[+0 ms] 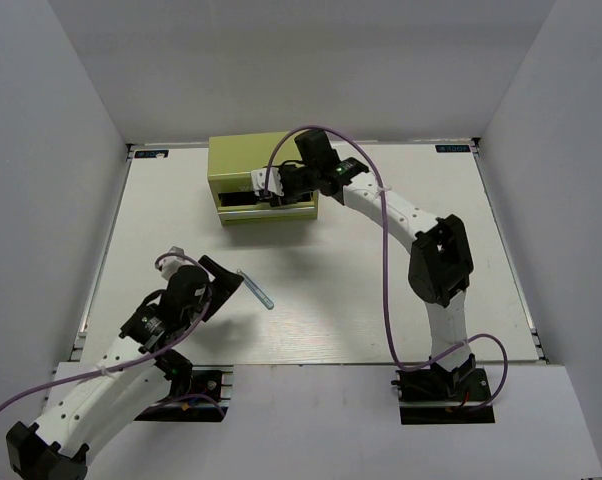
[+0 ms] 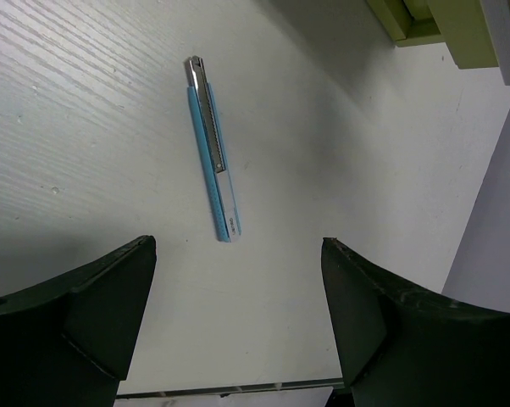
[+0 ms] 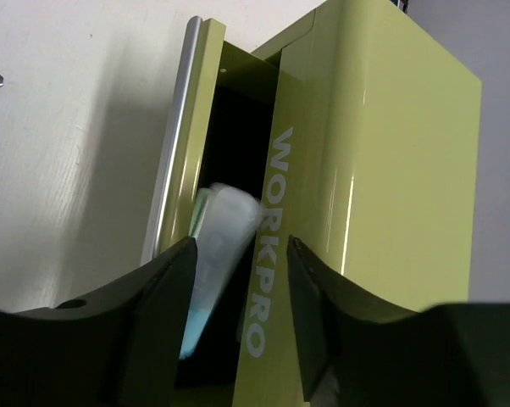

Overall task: Sort the stationery into containers
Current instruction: Place the pen in the drawer, then close the drawer in the storage box, then open the drawer in the storage box.

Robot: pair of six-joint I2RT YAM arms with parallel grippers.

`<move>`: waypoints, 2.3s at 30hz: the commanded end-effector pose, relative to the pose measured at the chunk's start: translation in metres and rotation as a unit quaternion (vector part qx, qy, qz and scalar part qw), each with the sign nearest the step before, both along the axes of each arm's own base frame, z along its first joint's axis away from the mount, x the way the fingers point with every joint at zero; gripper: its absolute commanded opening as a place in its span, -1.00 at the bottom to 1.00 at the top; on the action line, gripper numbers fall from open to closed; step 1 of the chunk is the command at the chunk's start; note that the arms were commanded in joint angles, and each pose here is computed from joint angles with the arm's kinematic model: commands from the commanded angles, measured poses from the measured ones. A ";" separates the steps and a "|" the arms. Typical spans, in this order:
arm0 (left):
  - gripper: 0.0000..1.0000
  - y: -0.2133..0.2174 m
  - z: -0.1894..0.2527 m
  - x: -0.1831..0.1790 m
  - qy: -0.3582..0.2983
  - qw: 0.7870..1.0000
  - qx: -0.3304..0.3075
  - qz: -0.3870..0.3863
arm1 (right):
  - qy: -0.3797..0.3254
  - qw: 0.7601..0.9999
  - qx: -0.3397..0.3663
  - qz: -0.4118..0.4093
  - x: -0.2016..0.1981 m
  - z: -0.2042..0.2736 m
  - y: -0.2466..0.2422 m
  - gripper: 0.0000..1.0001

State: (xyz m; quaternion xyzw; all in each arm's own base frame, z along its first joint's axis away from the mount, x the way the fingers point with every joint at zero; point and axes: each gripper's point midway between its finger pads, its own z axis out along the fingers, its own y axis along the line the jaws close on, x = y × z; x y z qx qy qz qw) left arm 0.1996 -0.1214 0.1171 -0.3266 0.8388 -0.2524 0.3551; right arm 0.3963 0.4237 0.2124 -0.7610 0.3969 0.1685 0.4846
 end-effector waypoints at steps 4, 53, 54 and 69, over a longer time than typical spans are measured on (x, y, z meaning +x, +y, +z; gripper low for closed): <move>0.77 0.007 0.006 0.001 -0.007 1.000 0.004 0.016 | -0.022 1.000 0.018 -0.009 0.007 0.016 -0.001 0.14; 0.64 -0.035 0.018 0.024 -0.073 0.993 -0.091 -0.029 | 0.017 0.980 -0.075 -0.181 0.052 -0.046 -0.009 -1.00; 0.61 -0.039 0.027 0.031 -0.095 0.990 -0.104 -0.030 | 0.034 0.984 -0.081 -0.155 0.033 -0.031 -0.016 -1.00; -0.15 -0.069 0.036 0.133 -0.203 0.955 -0.205 0.071 | 0.144 0.972 0.086 -0.163 -0.052 0.070 -0.075 0.41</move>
